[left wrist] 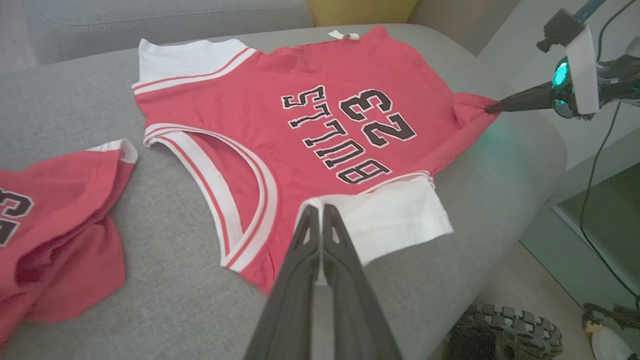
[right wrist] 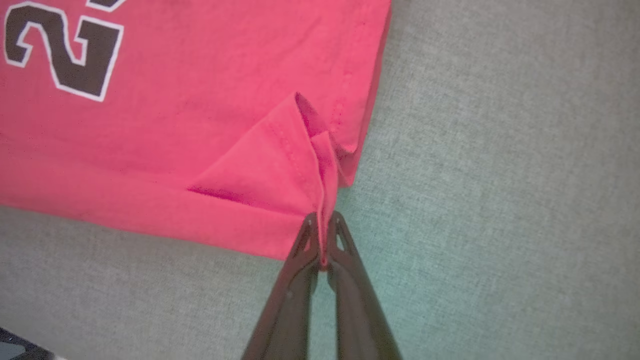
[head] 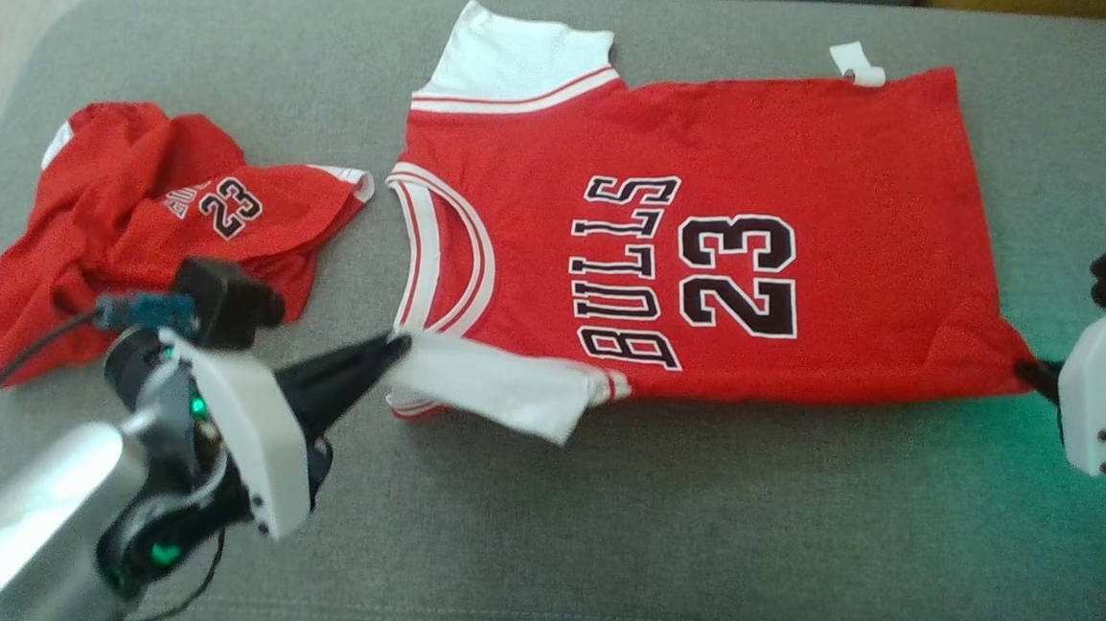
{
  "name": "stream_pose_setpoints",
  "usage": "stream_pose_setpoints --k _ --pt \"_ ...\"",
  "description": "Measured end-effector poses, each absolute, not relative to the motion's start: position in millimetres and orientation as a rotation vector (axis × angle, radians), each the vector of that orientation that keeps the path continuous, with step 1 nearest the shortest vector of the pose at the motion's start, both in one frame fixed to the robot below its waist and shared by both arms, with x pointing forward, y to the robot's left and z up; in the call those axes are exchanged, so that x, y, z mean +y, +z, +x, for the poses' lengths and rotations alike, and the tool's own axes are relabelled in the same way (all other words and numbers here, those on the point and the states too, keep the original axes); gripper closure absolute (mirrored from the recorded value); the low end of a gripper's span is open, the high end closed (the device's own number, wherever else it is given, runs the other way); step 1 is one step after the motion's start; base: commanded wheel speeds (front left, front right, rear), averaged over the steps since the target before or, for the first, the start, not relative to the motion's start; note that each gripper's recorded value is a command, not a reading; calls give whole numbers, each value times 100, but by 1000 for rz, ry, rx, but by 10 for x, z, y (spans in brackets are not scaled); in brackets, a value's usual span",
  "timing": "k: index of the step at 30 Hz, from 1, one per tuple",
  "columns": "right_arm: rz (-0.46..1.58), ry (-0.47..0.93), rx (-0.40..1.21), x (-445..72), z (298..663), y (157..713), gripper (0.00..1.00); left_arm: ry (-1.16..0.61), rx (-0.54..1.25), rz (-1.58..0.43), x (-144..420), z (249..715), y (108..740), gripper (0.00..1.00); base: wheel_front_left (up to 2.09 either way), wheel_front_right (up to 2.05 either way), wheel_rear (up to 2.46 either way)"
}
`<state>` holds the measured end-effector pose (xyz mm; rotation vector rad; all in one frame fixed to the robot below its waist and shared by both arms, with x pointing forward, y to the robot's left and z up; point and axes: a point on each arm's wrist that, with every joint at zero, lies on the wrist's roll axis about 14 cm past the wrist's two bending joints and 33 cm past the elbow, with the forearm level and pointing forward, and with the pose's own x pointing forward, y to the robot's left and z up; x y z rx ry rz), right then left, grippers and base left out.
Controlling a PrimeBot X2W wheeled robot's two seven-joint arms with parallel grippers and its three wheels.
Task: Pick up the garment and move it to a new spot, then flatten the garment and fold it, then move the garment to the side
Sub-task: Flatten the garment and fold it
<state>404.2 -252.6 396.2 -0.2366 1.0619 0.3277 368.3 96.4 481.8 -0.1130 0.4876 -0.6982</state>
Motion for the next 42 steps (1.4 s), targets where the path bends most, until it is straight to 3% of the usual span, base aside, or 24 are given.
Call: stream_pose_setpoints --k 9,21,22,23,24,25,36,42 --pt "-257 300 1062 -2515 4313 3874 100 -652 489 -61 1061 4159 4706 100 0 0 0" --pt "-274 287 1009 -2413 4664 3801 100 -628 510 -47 1040 4455 4469 100 0 0 0" --pt "-274 287 1009 -2413 4664 3801 72 -628 510 -47 1040 4455 4469 100 0 0 0" --pt "-282 288 976 -2399 4731 3829 0 -624 507 -41 1046 4484 4458 100 0 0 0" --pt "-281 282 950 -2394 4792 3856 0 -614 495 -34 1061 4525 4455 59 0 0 0" --pt "-279 276 919 -2391 4856 3895 0 -604 478 -26 1075 4566 4461 0 0 0 0" --pt "-117 241 390 -2154 5358 4672 0 -352 97 -191 1288 4981 5115 0 0 0 0" --pt "-38 222 178 -2076 5193 4886 0 -211 -27 -345 1383 4838 5385 0 0 0 0"
